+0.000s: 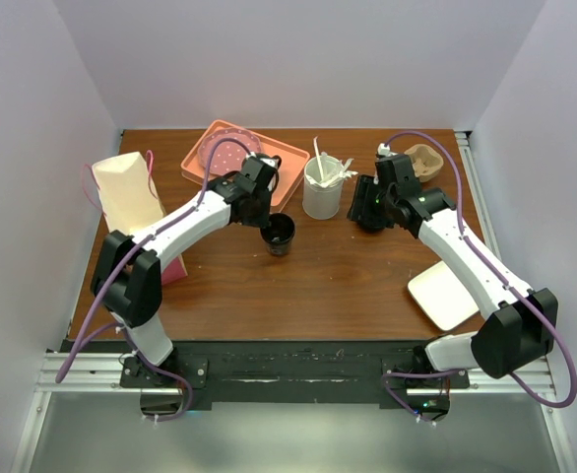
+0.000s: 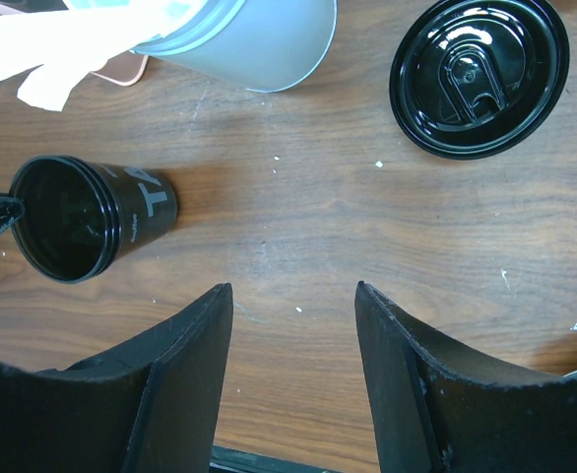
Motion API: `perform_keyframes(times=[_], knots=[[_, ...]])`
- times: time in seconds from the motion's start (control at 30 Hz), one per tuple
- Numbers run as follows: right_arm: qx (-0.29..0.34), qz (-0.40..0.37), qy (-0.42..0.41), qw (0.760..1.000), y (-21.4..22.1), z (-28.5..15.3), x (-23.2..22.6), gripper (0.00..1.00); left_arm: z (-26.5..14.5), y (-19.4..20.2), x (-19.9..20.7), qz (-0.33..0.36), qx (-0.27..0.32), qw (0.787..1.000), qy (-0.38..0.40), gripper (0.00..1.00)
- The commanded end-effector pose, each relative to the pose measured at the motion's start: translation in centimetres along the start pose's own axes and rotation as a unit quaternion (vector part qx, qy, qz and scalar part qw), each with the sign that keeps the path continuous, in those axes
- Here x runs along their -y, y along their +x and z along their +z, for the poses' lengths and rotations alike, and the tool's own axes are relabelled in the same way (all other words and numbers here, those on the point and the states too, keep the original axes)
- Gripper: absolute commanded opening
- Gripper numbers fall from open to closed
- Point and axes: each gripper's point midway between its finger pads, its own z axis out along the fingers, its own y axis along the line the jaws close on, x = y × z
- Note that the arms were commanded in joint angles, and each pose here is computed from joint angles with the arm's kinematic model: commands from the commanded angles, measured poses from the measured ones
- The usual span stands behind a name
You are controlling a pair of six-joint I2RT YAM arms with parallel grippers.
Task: Pack the takeout coffee
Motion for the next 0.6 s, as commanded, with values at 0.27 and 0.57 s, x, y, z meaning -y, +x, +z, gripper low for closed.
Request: perform_keyframes(times=[0.27,0.57], knots=[[0.012,-0.001,-0.028,1.0,-0.6,-0.6,-1.3,0.57,-2.4,-2.9,1.3,-0.009,0.022,0.999,0.031,0.0],[0.01,-0.002,-0.028,1.0,-0.5,-0.6,-1.3,0.57,-1.5,-2.2,0.8,-0.008,-0.001,1.0,0.02,0.0]])
